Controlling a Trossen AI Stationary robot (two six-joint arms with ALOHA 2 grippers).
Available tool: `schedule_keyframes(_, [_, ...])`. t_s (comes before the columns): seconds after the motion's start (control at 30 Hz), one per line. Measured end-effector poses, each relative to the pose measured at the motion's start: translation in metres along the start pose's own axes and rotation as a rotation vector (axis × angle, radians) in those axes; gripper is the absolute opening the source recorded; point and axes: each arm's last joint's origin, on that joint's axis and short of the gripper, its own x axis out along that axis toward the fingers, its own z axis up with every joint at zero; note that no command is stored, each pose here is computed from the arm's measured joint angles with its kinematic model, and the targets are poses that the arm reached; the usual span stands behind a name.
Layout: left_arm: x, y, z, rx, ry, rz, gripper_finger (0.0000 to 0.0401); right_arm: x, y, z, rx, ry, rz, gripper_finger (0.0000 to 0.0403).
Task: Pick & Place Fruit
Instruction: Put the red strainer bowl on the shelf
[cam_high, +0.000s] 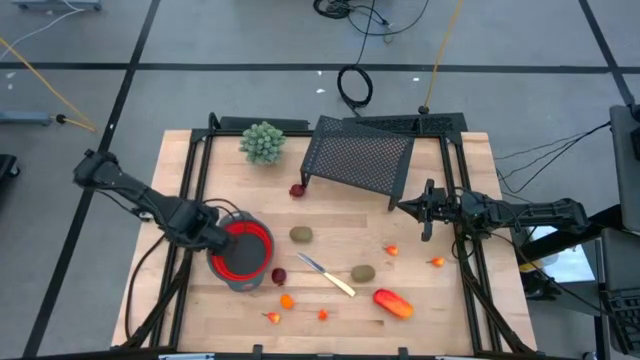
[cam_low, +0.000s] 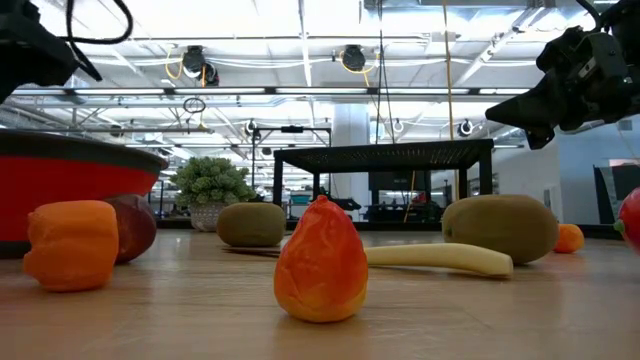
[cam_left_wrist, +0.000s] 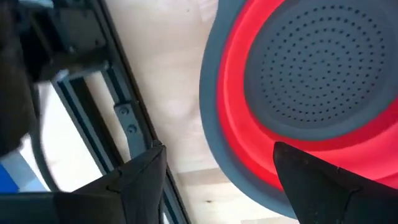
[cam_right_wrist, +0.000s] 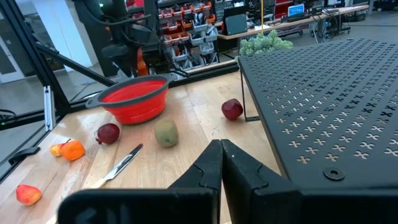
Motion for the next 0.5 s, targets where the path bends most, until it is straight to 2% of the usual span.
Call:
schedule_keyframes(0.13, [0.007,-0.004,-0.012,-0.051,-0.004,-0.071,0.0296,0.0,0.0,0.0,0.0,0.001,0.0,0.0])
schedule_keyframes(0.5, [0.031,0.004,-0.031,-0.174,0.002,-0.07,0.0296,0.0,0.0,0.0,0.0,0.0,0.0,0.0])
